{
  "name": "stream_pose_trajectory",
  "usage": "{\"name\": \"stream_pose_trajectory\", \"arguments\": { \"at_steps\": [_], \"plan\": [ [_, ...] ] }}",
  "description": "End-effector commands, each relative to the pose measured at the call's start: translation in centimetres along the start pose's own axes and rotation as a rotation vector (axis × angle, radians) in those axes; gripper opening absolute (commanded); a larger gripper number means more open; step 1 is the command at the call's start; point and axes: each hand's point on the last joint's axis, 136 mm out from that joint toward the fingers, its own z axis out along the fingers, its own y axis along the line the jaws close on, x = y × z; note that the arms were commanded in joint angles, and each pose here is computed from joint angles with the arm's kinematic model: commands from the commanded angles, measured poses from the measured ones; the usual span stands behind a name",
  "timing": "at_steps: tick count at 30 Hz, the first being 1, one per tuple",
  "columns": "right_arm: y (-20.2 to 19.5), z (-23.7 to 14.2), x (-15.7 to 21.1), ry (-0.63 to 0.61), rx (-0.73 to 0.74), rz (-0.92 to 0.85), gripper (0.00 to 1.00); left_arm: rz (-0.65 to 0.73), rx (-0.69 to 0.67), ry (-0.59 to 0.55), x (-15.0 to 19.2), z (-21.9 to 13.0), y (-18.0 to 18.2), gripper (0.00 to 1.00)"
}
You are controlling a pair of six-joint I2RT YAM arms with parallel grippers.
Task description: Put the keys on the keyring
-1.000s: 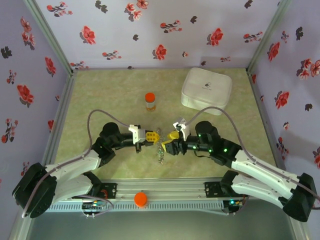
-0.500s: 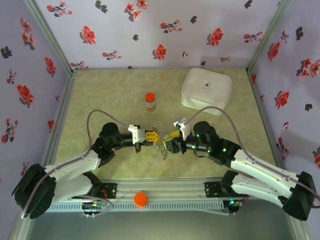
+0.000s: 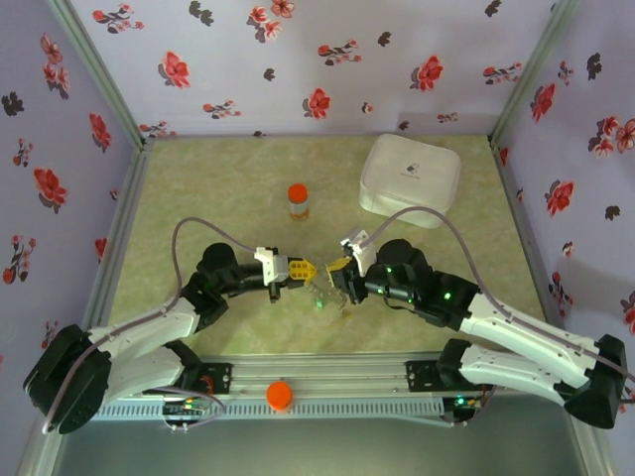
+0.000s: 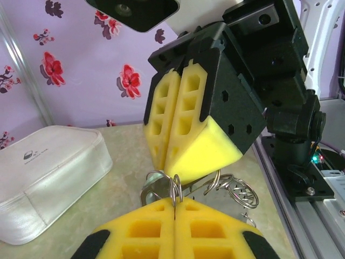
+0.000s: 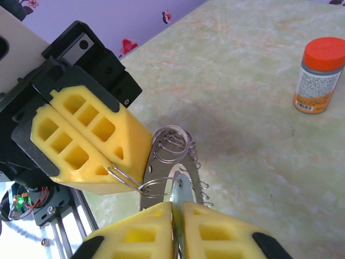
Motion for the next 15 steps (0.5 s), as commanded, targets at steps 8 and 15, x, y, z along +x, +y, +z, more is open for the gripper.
{"name": "stream_pose_trajectory", "arguments": {
  "at_steps": [8,15],
  "plan": [
    [-0.7,-2.3,-2.7,0.006,0.104,-0.110,0.09,0.046,0.015,-0.035,-1.1,0.0,-0.4,0.00],
    [1.0,-1.3,-2.8,0.002,0.000,-0.046,0.35,0.046,0.016,-0.035,-1.1,0.0,-0.4,0.00]
  ]
}}
